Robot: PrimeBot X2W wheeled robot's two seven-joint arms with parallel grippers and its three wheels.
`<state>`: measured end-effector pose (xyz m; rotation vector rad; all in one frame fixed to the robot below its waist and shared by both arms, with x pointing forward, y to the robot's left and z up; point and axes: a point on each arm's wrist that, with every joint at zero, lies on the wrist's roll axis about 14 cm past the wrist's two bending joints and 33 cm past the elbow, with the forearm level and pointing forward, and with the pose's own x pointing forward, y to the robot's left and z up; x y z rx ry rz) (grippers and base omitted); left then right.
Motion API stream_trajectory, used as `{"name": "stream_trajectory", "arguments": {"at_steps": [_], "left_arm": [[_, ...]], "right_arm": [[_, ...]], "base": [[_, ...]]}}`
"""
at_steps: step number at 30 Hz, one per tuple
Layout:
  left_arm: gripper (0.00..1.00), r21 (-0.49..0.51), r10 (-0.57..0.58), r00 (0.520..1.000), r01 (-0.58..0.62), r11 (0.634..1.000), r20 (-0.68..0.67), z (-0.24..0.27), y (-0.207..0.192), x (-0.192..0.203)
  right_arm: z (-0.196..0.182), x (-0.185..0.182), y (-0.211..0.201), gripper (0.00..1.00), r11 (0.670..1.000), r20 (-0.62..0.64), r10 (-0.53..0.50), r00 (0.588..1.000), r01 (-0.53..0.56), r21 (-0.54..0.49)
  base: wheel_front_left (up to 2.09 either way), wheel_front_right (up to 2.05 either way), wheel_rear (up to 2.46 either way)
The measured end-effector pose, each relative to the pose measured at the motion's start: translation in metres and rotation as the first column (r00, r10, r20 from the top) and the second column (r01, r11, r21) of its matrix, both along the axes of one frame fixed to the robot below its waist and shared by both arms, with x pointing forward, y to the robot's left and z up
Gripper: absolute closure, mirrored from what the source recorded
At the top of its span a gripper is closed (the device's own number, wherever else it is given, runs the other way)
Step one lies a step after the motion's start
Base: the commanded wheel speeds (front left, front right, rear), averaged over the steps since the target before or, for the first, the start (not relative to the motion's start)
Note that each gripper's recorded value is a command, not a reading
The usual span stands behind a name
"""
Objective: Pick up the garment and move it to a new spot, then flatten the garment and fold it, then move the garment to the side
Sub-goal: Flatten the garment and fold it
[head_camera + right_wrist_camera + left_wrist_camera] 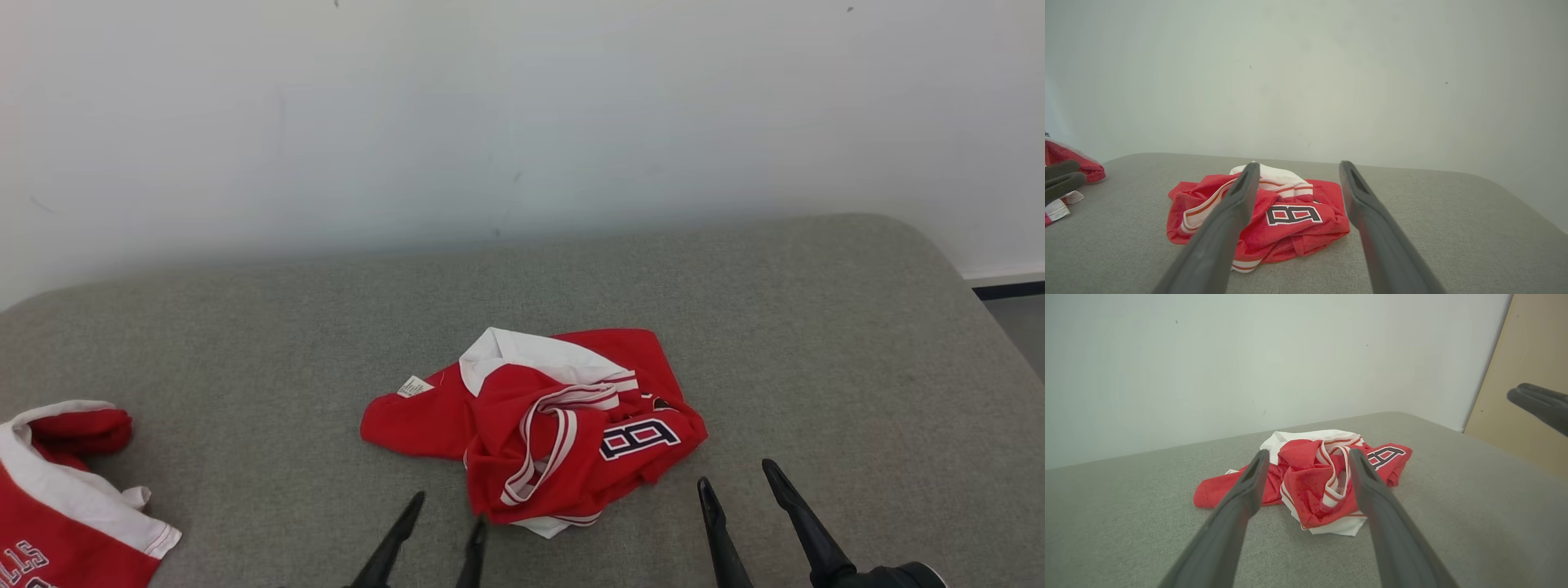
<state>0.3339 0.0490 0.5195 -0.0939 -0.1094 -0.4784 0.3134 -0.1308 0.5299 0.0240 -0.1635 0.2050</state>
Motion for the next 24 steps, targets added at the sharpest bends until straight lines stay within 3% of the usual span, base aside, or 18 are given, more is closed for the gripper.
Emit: {"name": "stream_trajectory", "arguments": {"at_steps": [9, 24], "left_arm": [[0.0, 0.06, -0.251, 0.967, 0.254, 0.965, -0.05, -0.018, -0.067, 0.001], [0.0, 0.184, -0.183, 0.959, 0.224, 0.957, -0.214, -0.079, -0.062, 0.043]], "right_arm": [[-0.004, 0.003, -0.012, 0.0, 0.999, -0.017, -0.042, 0.999, 0.042, -0.011], [-0.016, 0.005, -0.029, 0.0, 0.995, -0.059, -0.102, 0.993, 0.101, -0.02]], "base": [[0.0, 0.0, 0.0], [0.0, 0.0, 0.0]]}}
